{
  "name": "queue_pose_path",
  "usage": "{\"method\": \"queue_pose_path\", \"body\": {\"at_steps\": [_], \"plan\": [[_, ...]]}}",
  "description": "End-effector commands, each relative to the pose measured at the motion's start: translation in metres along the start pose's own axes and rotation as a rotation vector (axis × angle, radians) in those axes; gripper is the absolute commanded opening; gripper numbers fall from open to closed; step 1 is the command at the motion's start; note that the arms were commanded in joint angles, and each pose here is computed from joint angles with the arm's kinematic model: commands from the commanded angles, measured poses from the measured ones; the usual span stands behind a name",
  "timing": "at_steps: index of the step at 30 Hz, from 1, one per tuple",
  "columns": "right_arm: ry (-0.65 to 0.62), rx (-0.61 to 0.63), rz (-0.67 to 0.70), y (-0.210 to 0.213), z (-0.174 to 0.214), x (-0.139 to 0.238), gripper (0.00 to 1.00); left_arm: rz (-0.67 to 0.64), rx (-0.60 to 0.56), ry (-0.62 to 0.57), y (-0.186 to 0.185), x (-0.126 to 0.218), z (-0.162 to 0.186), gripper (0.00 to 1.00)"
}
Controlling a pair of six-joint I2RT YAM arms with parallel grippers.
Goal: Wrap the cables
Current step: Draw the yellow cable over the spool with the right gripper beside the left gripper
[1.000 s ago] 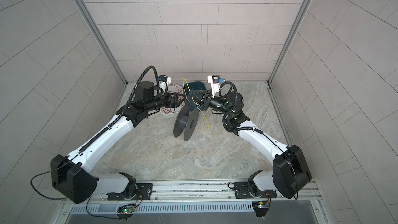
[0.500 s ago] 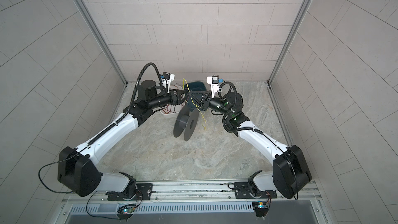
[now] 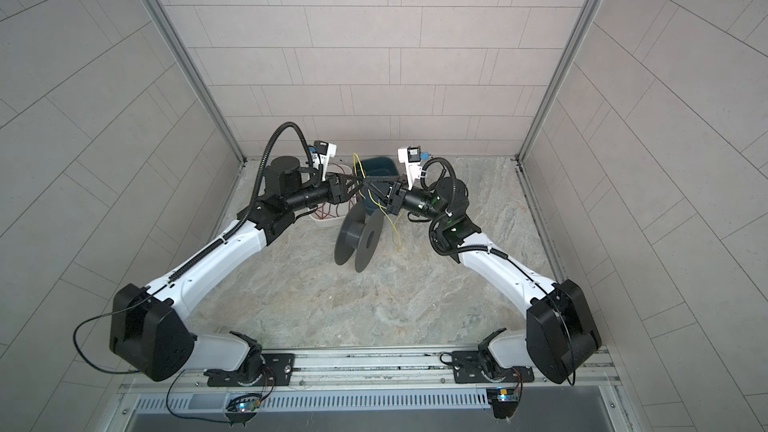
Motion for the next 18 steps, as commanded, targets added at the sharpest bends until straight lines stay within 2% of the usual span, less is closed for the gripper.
{"method": "queue_pose_path", "body": {"at_steps": [1,9,13,16,18], "plan": [[0.004,0.025,-0.038,0.013,-0.002,0.000,0.00,0.042,-0.018,-0.034,-0.004,-0.003,-0.014,0.42],[0.009,0.024,-0.004,0.006,0.000,-0.001,0.00,0.021,-0.026,-0.027,-0.002,-0.002,-0.013,0.18],[0.014,0.033,0.036,0.000,0.001,0.000,0.00,0.006,-0.028,-0.013,-0.001,-0.001,-0.012,0.01],[0.019,0.050,0.105,-0.006,0.002,0.004,0.00,-0.020,-0.027,0.011,0.000,0.001,-0.013,0.00],[0.032,0.084,0.172,-0.008,0.002,0.009,0.07,-0.060,-0.027,0.029,0.002,0.004,-0.016,0.00]]}}
Point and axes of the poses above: each gripper's point midway between its finger pads, its own x axis back along the fingers, its own y axis along the line the jaws close on, z = x × y, the point moved 4 cm from there along x, back along the fingers, and after that the axes turned 14 degrees about -x, right-handed, at the moved point
